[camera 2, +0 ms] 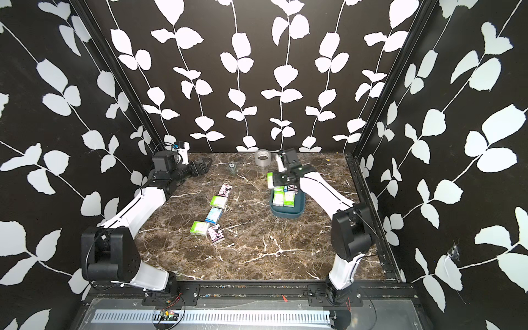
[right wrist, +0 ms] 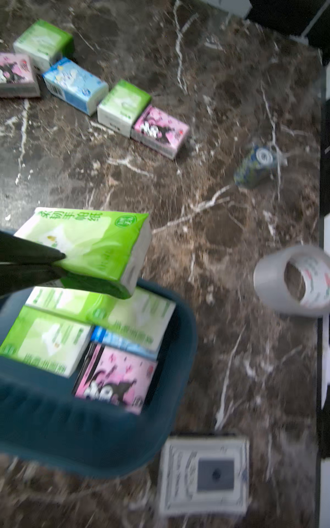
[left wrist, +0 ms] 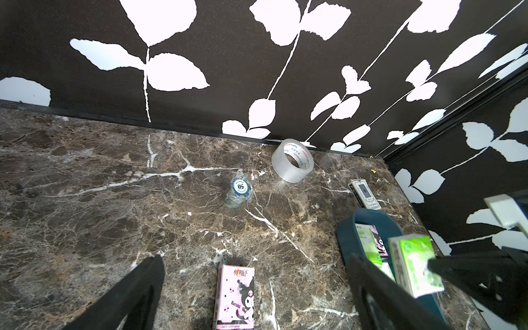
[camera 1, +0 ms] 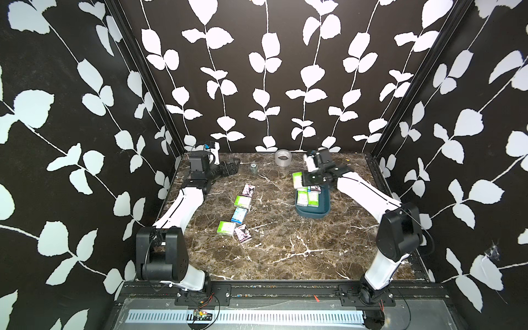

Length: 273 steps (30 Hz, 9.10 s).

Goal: Put the pocket tissues into the storage box
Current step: Place the pocket tissues in the storage box, then pick up the pocket tissues from the center of the board, then place the pocket tissues in the storage box, then pick up the pocket tissues from the center of the board.

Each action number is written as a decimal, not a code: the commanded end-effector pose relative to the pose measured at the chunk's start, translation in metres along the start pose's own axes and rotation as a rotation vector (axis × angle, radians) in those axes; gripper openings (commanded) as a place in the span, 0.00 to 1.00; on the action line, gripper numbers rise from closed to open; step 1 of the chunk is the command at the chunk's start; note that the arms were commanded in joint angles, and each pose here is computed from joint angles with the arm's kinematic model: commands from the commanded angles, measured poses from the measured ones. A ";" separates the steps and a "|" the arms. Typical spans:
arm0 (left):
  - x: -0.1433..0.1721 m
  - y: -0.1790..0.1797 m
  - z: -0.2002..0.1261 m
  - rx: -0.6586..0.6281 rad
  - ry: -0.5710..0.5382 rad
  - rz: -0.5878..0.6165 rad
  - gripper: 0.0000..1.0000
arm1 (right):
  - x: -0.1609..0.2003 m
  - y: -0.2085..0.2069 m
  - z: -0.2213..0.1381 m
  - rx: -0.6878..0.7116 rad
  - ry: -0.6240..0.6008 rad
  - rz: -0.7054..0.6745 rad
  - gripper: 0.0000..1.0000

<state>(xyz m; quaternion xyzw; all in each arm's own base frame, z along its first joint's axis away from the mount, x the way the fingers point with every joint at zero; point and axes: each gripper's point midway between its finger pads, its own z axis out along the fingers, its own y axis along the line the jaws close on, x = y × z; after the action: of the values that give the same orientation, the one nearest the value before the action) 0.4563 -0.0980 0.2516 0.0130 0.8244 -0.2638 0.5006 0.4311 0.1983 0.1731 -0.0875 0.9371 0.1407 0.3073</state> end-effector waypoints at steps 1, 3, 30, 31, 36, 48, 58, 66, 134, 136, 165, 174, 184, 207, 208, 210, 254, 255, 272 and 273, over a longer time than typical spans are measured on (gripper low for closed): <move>-0.014 -0.009 -0.006 0.023 -0.038 0.013 0.99 | 0.008 -0.039 -0.011 0.107 0.005 0.080 0.00; -0.015 -0.009 -0.006 0.026 -0.039 0.011 0.99 | 0.011 -0.056 -0.011 0.135 0.006 0.121 0.00; -0.016 -0.007 -0.010 -0.004 -0.037 0.036 0.99 | 0.011 -0.085 0.078 0.097 0.095 0.215 0.00; -0.017 -0.007 -0.010 -0.003 -0.039 0.037 0.99 | 0.011 -0.085 0.080 0.099 0.098 0.215 0.00; -0.015 -0.006 -0.011 -0.010 -0.037 0.037 0.99 | 0.008 -0.086 0.087 0.098 0.102 0.212 0.00; -0.014 -0.005 -0.012 -0.014 -0.035 0.042 0.99 | 0.003 -0.083 0.091 0.084 0.124 0.187 0.18; -0.016 -0.006 -0.013 -0.012 -0.038 0.043 0.99 | -0.025 -0.076 0.057 0.078 0.042 0.138 0.33; -0.015 -0.007 -0.012 -0.002 -0.049 0.028 0.99 | -0.047 -0.052 0.021 0.044 -0.049 0.066 0.50; -0.001 0.042 -0.040 -0.041 0.019 -0.093 0.99 | 0.223 0.279 0.094 -0.374 0.511 -0.638 0.08; -0.002 0.042 -0.040 -0.037 0.016 -0.095 0.99 | 0.218 0.278 0.094 -0.368 0.489 -0.636 0.03; 0.074 -0.090 0.036 0.271 0.196 -0.060 0.99 | 0.026 -0.019 -0.006 0.016 0.096 0.099 0.00; 0.087 -0.111 0.042 0.304 0.216 -0.036 0.99 | 0.049 -0.020 0.024 -0.020 0.176 0.118 0.00; 0.081 -0.111 0.046 0.284 0.218 -0.026 0.99 | 0.058 -0.015 0.053 -0.064 0.226 0.135 0.00; 0.080 -0.102 0.050 0.236 0.210 -0.016 0.99 | 0.046 -0.003 0.085 -0.119 0.223 0.147 0.18; 0.079 -0.102 0.049 0.236 0.206 -0.015 0.99 | 0.046 -0.004 0.086 -0.119 0.223 0.149 0.18; 0.078 -0.103 0.048 0.234 0.203 -0.013 0.99 | 0.046 -0.004 0.087 -0.116 0.216 0.149 0.20; 0.020 0.009 0.003 -0.032 0.043 -0.065 0.99 | 0.011 0.183 0.086 -0.387 0.078 -0.210 0.64; 0.020 0.011 0.003 -0.024 0.034 -0.084 0.99 | 0.014 0.191 0.091 -0.406 0.089 -0.217 0.64; 0.033 0.012 -0.003 0.010 0.055 -0.113 0.99 | 0.015 0.235 0.169 -0.447 0.156 -0.081 0.64; 0.034 0.011 -0.004 0.012 0.059 -0.112 0.99 | 0.013 0.233 0.172 -0.432 0.153 -0.078 0.64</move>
<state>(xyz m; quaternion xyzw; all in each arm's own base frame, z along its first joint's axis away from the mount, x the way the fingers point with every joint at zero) 0.4480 -0.0927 0.2076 -0.0369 0.8437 -0.2902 0.4501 0.4470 0.4698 0.0785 -0.2226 0.8960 0.3212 0.2109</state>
